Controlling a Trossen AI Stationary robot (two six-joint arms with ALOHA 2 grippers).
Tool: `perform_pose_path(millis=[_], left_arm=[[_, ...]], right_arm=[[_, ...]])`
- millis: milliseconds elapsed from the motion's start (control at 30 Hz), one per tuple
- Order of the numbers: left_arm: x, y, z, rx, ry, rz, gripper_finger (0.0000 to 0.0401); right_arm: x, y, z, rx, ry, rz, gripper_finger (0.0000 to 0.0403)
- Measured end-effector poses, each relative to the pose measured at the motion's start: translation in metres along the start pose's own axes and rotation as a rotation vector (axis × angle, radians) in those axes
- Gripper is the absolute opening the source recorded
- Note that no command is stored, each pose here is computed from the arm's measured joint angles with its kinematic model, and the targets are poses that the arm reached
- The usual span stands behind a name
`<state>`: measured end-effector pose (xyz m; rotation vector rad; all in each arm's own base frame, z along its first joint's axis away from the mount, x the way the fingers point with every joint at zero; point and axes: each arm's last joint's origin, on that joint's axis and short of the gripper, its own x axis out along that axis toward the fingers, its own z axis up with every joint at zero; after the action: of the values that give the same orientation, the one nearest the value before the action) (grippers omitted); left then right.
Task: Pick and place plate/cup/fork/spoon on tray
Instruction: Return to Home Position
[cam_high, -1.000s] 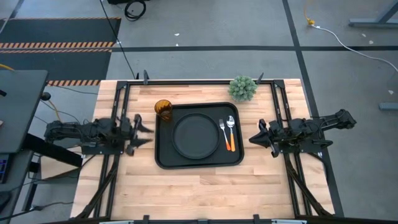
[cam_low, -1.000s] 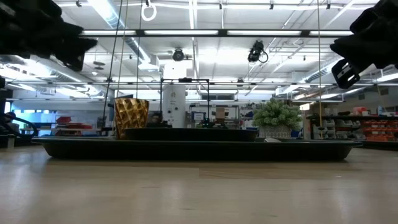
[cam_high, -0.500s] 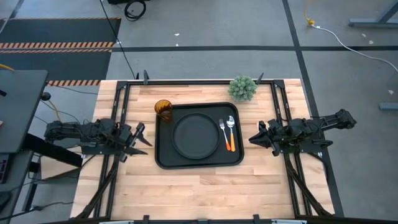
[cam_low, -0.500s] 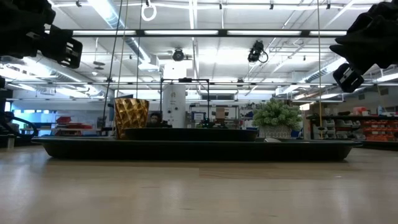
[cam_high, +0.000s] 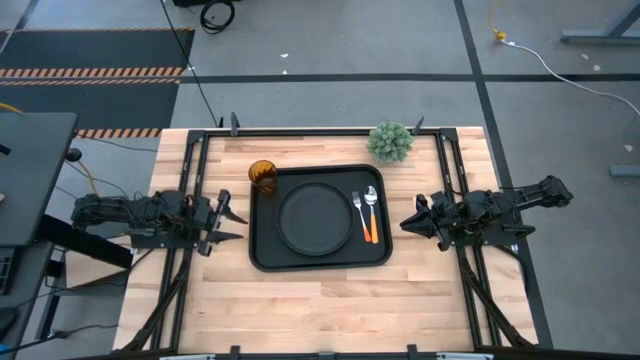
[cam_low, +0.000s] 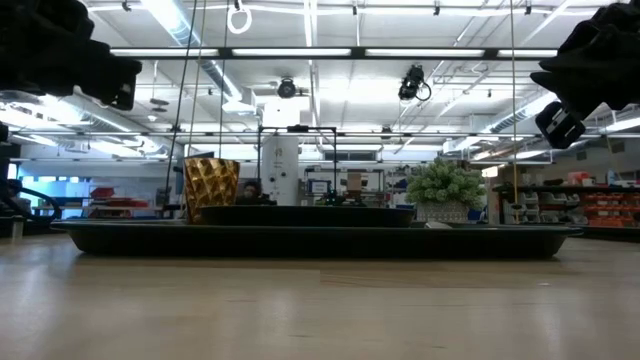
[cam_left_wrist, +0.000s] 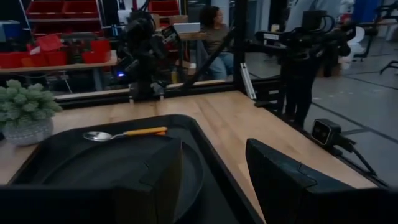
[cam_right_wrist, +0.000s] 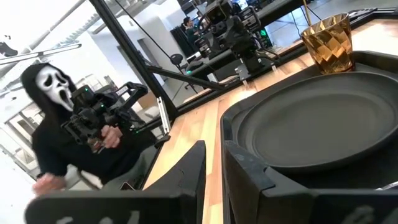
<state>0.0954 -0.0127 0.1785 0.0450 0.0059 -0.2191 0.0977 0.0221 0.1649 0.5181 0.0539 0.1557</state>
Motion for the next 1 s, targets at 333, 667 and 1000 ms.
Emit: perform_pose_path(millis=[333,667,1000], left_arm=[[-0.0001,-0.0002,-0.0009,-0.364,0.013,-0.002,0.0183],[-0.0001,-0.0002,-0.0011,-0.425,0.014,-0.002,0.0183],[-0.0001,-0.0002,-0.0010,-0.429,0.014,-0.002,0.0183]], right_arm=[[0.0000,0.0000,0.0000,0.000,0.000,0.000,0.0062],[0.0000,0.0000,0.0000,0.000,0.000,0.000,0.0062],[0.0000,0.0000,0.0000,0.000,0.000,0.000,0.0062]])
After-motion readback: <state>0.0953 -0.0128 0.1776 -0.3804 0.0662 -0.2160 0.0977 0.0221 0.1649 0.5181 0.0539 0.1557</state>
